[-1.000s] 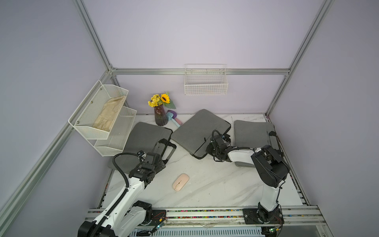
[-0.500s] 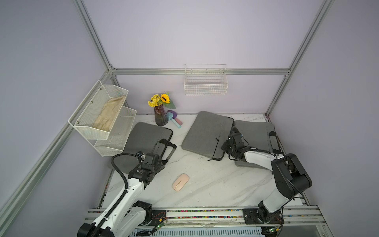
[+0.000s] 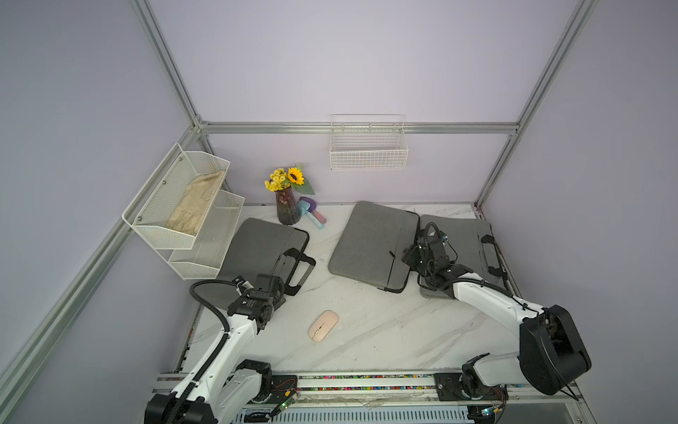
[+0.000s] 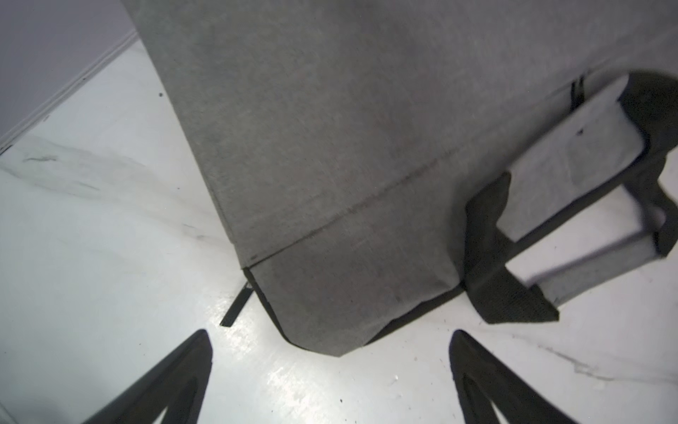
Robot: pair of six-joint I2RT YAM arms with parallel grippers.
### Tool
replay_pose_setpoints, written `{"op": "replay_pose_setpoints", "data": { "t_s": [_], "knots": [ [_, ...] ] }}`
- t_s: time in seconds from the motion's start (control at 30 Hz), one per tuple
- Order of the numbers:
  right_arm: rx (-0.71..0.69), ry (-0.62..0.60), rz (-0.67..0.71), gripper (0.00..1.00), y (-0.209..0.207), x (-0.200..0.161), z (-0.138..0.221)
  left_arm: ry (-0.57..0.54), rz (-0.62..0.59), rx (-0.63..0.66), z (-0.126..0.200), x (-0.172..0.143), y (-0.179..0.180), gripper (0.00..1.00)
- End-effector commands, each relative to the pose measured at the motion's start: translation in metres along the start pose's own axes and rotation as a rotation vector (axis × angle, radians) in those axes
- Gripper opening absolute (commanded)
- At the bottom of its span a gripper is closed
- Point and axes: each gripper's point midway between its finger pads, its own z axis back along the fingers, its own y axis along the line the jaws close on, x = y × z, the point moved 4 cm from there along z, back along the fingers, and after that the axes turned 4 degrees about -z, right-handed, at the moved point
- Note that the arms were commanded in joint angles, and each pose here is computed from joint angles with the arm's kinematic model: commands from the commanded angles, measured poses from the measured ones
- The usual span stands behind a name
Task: Put the mouse into the laptop bag
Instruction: Adjust the zippered laptop bag at the center of the board.
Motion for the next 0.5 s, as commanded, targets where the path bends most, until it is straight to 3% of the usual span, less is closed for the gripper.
{"op": "replay_pose_setpoints", "data": {
  "t_s": [0.0,0.2,0.37,0.47],
  "knots": [
    [0.015,0.031,0.072,0.74,0.015,-0.021,0.009,-0.019,0.128,-0.017,-0.001,0.007,0.011,1.00],
    [0.144,0.096,0.138,0.75,0.056,-0.067,0.025,0.015,0.165,-0.181,-0.018,0.005,-0.017,0.99],
    [0.181,0.131,0.173,0.76,0.067,-0.091,0.033,0.056,0.187,-0.137,-0.033,0.003,-0.023,0.90],
    [0.201,0.139,0.173,0.76,0.068,-0.097,0.039,0.097,0.200,-0.091,-0.042,-0.003,-0.023,0.90]
  ]
}}
